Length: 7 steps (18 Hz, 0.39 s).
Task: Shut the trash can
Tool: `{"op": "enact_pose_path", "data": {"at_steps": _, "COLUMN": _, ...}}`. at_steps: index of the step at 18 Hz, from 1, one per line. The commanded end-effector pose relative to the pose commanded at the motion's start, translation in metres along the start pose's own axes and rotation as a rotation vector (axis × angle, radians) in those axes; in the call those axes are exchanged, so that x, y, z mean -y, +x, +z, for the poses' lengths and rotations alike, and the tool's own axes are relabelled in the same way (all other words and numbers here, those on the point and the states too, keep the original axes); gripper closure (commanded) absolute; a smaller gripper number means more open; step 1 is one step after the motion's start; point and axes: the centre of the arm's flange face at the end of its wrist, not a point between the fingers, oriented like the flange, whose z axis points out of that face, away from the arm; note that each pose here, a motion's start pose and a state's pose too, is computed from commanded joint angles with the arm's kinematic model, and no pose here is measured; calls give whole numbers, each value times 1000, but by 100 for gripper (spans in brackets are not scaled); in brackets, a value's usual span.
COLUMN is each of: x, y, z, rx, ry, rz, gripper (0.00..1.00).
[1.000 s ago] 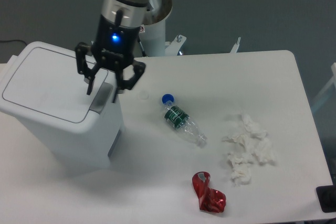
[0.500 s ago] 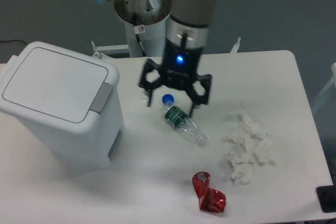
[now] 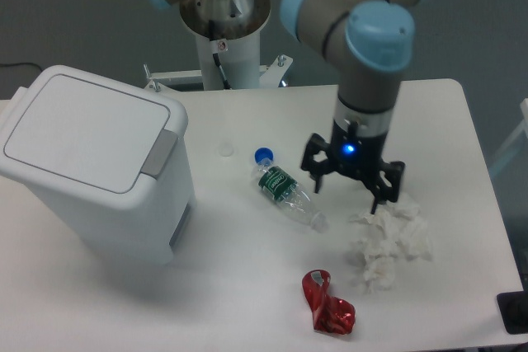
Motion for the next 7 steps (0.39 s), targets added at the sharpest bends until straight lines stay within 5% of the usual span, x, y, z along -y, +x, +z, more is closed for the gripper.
{"op": "enact_pose_path", "data": {"at_steps": 7, "x": -11, "y": -17, "z": 4, "rx": 5, "ry": -7, "rz": 22, "gripper": 0}}
